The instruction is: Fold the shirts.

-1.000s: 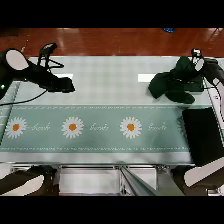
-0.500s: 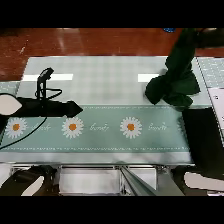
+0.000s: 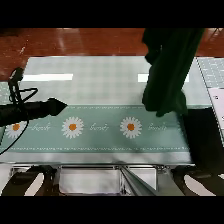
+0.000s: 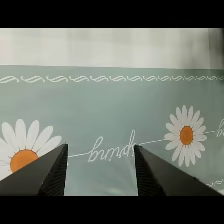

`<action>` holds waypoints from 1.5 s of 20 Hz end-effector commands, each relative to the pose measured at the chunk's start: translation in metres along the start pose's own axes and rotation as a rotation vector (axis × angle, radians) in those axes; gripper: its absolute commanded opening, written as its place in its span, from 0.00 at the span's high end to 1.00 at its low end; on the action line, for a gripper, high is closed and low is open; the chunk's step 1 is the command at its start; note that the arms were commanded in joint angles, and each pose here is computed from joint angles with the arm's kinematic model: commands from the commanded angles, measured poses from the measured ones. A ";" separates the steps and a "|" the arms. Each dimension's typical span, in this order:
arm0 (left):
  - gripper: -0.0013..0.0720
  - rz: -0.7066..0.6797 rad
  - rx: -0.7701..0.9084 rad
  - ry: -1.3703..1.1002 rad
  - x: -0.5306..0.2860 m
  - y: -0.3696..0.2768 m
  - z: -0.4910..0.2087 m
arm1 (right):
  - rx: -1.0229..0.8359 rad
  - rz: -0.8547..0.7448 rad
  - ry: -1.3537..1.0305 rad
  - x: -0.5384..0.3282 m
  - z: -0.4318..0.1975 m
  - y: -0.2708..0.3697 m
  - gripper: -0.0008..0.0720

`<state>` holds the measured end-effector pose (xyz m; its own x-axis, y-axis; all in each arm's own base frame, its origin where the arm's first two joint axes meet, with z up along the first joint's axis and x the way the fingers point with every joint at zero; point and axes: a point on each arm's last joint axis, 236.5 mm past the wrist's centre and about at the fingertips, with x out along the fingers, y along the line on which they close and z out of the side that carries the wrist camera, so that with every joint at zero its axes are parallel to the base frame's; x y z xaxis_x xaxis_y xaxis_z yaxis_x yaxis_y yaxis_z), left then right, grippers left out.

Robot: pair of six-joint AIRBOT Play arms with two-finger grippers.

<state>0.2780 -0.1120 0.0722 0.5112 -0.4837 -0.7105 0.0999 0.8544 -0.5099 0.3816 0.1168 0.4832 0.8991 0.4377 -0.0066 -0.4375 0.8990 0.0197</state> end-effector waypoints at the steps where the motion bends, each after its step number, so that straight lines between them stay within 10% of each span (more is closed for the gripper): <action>1: 0.29 0.005 -0.008 0.002 -0.003 0.003 -0.001 | -0.034 0.096 -0.066 -0.026 0.034 0.044 0.96; 12: 0.29 0.168 -0.039 -0.054 -0.024 0.054 0.017 | 0.088 0.554 0.610 0.010 -0.196 0.213 0.96; 22: 0.29 0.158 -0.060 0.009 -0.024 0.054 0.002 | 0.447 0.440 1.098 0.025 -0.484 0.258 0.96; 23: 0.29 0.151 -0.063 0.007 -0.023 0.052 0.003 | 0.467 0.436 1.101 0.027 -0.486 0.259 0.86; 24: 0.29 0.149 -0.064 0.007 -0.023 0.052 0.003 | 0.488 0.437 1.098 0.028 -0.483 0.258 0.49; 30: 0.29 0.137 -0.070 0.068 -0.023 0.049 -0.012 | 0.431 0.182 0.975 0.028 -0.384 0.074 0.43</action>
<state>0.2705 -0.0571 0.0623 0.4973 -0.3588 -0.7899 -0.0299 0.9028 -0.4289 0.3410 0.2910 0.0688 0.2103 0.6592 -0.7220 -0.4238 0.7269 0.5404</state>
